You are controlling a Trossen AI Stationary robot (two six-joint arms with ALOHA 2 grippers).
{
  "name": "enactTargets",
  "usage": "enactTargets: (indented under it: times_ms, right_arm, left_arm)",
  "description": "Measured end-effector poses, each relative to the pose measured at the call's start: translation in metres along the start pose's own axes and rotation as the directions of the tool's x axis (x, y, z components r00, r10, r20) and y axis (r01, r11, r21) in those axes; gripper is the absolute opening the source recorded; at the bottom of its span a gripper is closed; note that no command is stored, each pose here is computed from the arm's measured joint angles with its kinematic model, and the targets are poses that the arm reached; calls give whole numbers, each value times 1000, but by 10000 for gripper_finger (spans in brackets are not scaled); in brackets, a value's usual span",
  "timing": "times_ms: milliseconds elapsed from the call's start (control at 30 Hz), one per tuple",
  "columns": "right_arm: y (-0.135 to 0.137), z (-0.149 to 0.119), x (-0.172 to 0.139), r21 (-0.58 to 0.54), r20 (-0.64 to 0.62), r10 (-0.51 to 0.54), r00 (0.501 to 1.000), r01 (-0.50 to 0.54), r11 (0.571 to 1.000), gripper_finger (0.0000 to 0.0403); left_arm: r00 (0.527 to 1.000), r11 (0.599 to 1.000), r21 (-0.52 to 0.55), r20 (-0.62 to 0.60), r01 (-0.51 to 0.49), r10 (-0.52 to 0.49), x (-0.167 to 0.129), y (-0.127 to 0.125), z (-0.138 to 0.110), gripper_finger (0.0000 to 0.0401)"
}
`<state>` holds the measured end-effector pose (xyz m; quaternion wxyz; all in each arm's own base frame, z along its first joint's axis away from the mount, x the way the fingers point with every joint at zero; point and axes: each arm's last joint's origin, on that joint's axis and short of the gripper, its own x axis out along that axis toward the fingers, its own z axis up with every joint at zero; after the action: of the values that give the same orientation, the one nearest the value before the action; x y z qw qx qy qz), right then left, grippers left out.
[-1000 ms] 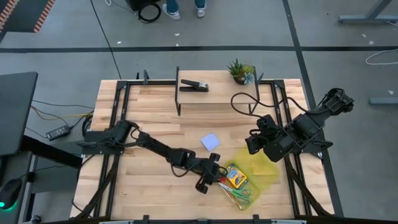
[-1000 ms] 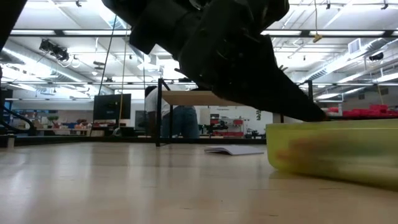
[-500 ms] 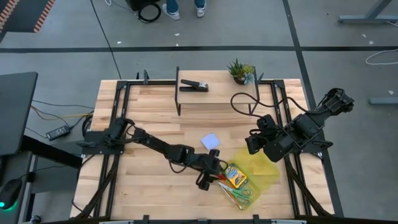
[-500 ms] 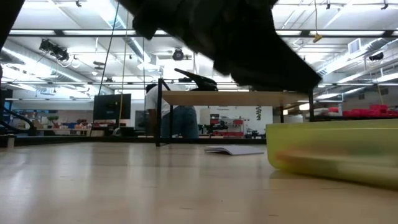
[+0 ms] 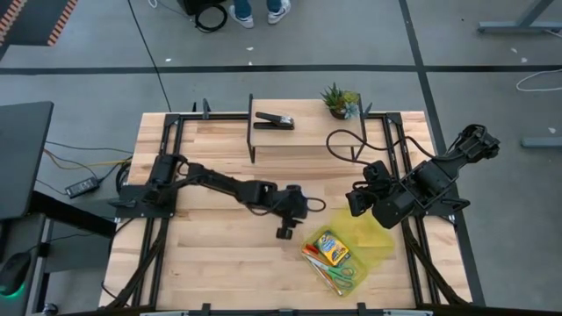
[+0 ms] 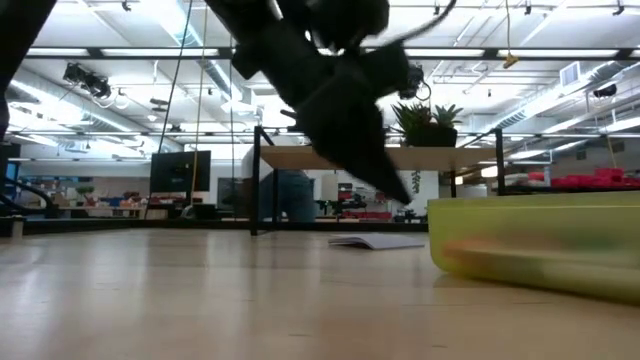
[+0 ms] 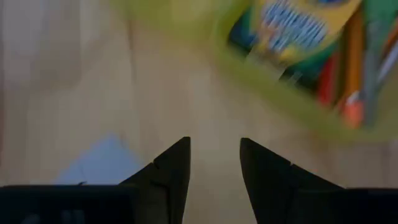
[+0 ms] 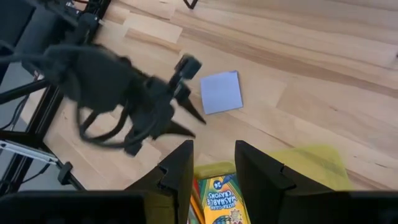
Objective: Pack school essentials
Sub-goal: Put the violet sticky note into the yellow supply box
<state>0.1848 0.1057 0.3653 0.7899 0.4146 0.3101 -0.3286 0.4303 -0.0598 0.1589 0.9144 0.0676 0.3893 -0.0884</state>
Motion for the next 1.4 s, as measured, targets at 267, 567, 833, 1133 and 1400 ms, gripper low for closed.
enactTargets:
  times_ms: [267, 567, 833, 1133, 1400]
  right_arm:
    - [-1, 0, 0, -9, 12, -5, 1000, 6, 1000, 124]
    - [-2, 1, 0, -16, 16, -16, 1000, 16, 1000, 124]
    - [-2, 1, 0, -21, 24, -20, 999, 21, 1000, 124]
    - [-2, 1, 0, -20, 24, -20, 1000, 20, 1000, 124]
    - [-2, 1, 0, -19, 24, -20, 1000, 20, 1000, 124]
  left_arm:
    - [991, 997, 53, -114, -58, 64, -14, 28, -9, 160]
    - [973, 978, -148, -197, -150, 120, -19, 44, -17, 198]
    - [973, 902, -386, -194, -193, 125, -19, 43, -17, 256]
    - [947, 771, -549, -209, -321, 246, -20, 49, -17, 308]
    - [959, 848, -456, -210, -269, 192, -19, 47, -18, 336]
